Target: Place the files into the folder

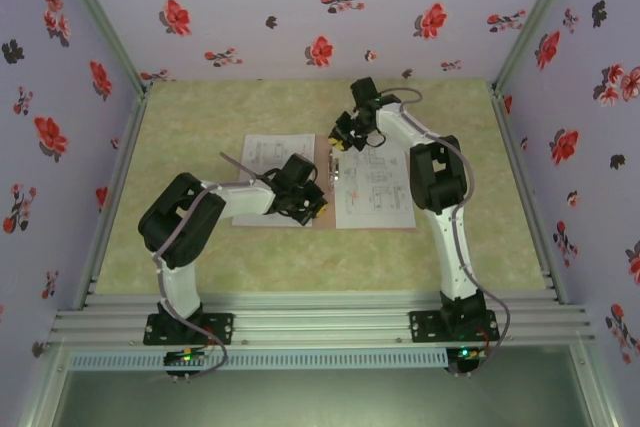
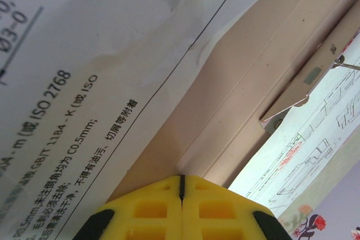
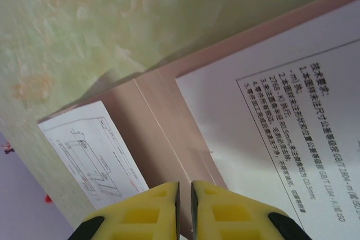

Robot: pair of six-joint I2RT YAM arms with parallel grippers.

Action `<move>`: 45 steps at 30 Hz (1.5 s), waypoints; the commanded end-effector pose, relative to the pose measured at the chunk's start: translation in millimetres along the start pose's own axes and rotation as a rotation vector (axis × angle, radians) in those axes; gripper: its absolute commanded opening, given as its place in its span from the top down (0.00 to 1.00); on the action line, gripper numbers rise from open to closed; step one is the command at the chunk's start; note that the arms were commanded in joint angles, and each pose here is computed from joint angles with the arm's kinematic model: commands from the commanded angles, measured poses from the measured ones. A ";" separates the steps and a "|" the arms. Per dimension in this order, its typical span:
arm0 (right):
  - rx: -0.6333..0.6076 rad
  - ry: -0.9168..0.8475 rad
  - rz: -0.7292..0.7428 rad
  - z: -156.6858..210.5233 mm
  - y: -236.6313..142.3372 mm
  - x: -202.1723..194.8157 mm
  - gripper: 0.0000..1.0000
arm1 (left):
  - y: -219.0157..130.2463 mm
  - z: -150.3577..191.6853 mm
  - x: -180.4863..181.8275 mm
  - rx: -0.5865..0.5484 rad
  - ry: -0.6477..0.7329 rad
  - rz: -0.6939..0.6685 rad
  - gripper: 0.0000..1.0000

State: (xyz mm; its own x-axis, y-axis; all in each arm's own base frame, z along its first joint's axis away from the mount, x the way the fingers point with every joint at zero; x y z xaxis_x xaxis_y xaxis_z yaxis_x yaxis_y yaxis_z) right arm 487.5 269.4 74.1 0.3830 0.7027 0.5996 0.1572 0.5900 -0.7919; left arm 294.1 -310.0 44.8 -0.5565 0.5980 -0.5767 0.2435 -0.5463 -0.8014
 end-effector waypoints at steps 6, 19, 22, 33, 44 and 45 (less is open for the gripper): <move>0.096 -0.050 -0.037 12.2 9.1 8.2 0.85 | 12.9 -0.5 22.8 -0.002 0.013 -0.093 1.00; 0.151 -0.089 -0.094 29.5 -11.5 24.8 0.87 | 13.6 -1.1 21.7 -0.001 0.016 -0.093 1.00; 0.093 -0.107 -0.070 23.6 -19.8 21.0 0.87 | 13.7 -0.8 21.5 0.001 0.016 -0.092 1.00; 0.082 -0.089 0.026 11.3 3.2 -1.4 0.87 | 12.8 -0.6 23.2 0.000 0.017 -0.095 1.00; 0.083 -0.089 0.032 5.7 14.0 -3.9 0.86 | 13.3 -0.6 22.3 0.001 0.018 -0.095 1.00; 0.089 -0.089 0.025 6.3 14.9 -3.0 0.86 | 13.2 -0.7 21.7 0.000 0.019 -0.093 1.00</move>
State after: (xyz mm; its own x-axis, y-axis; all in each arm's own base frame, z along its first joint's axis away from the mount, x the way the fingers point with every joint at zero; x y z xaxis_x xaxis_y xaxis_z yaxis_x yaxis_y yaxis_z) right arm 484.1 276.0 67.7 0.3157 0.7334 0.6020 0.0849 0.6101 -0.7878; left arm 295.0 -310.9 44.7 -0.5448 0.6073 -0.5782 0.2420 -0.5464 -0.8018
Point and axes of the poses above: each hand's point on the last joint's axis, 136 mm out from that joint toward the fingers, its own y axis out along the fingers, its own x axis along the line the jaws close on, z = x × y, the point moved 3 cm from there along -y, back along the fingers, and after that the axes turned 1 degree about -y, right-handed, at the moved point
